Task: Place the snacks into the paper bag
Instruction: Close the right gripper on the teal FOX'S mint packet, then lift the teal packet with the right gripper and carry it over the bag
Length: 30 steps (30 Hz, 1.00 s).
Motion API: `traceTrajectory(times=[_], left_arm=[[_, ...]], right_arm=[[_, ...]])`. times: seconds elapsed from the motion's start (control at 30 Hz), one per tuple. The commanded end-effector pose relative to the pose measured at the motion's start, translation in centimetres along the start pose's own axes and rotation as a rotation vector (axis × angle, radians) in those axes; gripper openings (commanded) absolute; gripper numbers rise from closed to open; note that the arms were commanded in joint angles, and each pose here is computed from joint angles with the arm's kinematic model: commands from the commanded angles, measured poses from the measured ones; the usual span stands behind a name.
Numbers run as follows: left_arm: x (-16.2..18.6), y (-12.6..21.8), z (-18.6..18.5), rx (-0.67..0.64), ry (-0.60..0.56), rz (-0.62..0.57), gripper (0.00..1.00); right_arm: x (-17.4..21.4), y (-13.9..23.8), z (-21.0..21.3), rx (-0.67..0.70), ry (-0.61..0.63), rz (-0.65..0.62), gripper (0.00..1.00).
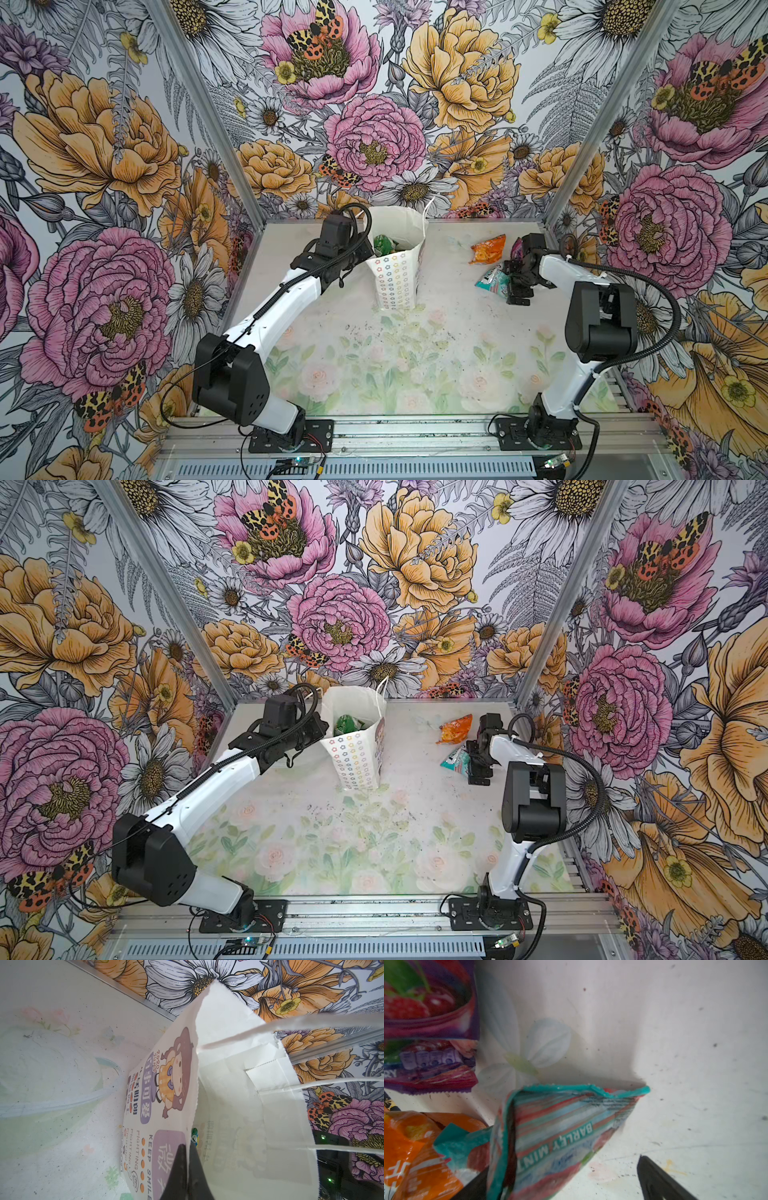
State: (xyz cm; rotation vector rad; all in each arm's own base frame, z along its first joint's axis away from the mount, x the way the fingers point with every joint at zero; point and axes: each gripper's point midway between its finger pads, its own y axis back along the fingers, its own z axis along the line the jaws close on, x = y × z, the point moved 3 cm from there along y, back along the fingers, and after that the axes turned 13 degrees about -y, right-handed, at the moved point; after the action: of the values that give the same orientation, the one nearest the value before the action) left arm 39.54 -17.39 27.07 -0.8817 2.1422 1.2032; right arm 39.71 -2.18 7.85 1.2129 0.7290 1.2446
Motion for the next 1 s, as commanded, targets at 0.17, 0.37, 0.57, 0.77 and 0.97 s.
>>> traceTrajectory(times=[0.17, 0.37, 0.57, 0.77, 0.97], left_arm=[[-1.4, 1.1, -1.2, 0.040, -0.005, -0.063, 0.00], [-1.4, 1.0, -1.2, 0.040, -0.004, -0.063, 0.00], [-1.2, 1.2, -1.2, 0.040, -0.006, -0.063, 0.00], [-1.1, 1.2, -1.1, 0.040, -0.006, -0.060, 0.00], [-1.2, 1.2, -1.2, 0.041, -0.006, -0.062, 0.00]], right_arm=[[-0.5, -2.2, 0.1, 0.035, 0.014, -0.002, 0.94], [-0.6, -3.5, 0.0, 0.041, 0.044, 0.009, 0.73], [-0.7, -3.6, 0.2, 0.013, 0.101, 0.011, 0.27], [-0.4, -2.0, 0.7, -0.030, 0.156, 0.011, 0.07], [0.0, 2.3, 2.8, -0.163, 0.273, -0.028, 0.00]])
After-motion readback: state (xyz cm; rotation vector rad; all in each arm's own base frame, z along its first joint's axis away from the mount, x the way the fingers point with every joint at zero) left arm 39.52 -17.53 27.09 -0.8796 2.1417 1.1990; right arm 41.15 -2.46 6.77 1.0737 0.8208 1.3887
